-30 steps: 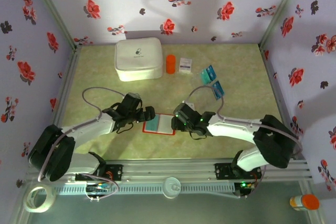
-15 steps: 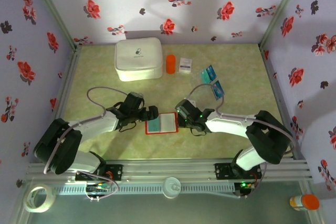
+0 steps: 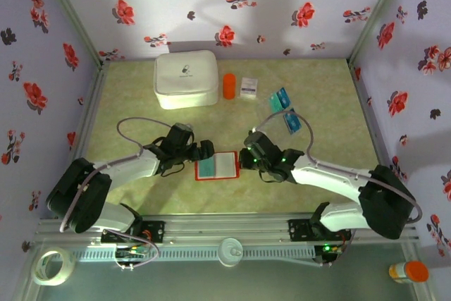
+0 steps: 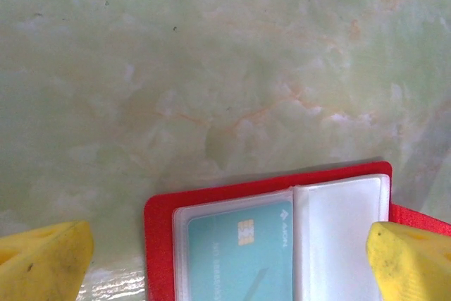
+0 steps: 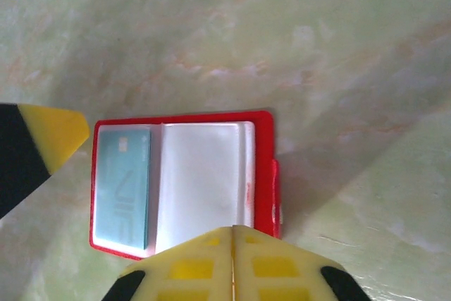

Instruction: Put the credit cards into the card holder

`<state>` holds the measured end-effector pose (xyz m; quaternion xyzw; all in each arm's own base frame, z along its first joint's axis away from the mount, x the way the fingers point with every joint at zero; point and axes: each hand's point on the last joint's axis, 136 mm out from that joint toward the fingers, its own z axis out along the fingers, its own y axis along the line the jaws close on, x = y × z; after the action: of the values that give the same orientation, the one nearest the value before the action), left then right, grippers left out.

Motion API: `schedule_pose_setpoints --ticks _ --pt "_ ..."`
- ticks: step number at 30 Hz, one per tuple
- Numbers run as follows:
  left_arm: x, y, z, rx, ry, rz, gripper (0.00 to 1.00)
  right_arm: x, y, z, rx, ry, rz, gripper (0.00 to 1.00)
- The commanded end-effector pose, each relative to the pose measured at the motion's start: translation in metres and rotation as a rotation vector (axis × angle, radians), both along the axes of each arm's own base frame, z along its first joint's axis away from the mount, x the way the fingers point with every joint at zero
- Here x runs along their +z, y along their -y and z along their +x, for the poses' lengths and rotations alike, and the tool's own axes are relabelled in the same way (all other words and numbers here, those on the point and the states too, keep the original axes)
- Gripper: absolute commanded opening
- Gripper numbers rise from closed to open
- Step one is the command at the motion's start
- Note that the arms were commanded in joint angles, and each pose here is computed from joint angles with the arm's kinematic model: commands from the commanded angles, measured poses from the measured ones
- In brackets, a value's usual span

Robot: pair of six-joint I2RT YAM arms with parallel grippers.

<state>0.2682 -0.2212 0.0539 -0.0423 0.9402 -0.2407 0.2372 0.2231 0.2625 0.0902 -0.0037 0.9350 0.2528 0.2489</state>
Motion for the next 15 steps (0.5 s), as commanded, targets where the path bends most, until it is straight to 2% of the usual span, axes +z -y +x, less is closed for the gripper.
schedule_pose_setpoints --ticks 1,7,15 --pt "0.000 0.001 0.001 0.023 -0.005 -0.032 1.00 -0.005 -0.017 -0.005 0.033 -0.028 0.022 0.05" --pt "-0.001 0.002 0.001 0.027 -0.009 -0.037 1.00 -0.028 -0.039 -0.002 0.061 -0.050 0.009 0.01" --pt "-0.003 0.005 -0.001 0.024 -0.018 -0.043 1.00 -0.063 -0.027 -0.004 0.015 -0.083 -0.026 0.00"
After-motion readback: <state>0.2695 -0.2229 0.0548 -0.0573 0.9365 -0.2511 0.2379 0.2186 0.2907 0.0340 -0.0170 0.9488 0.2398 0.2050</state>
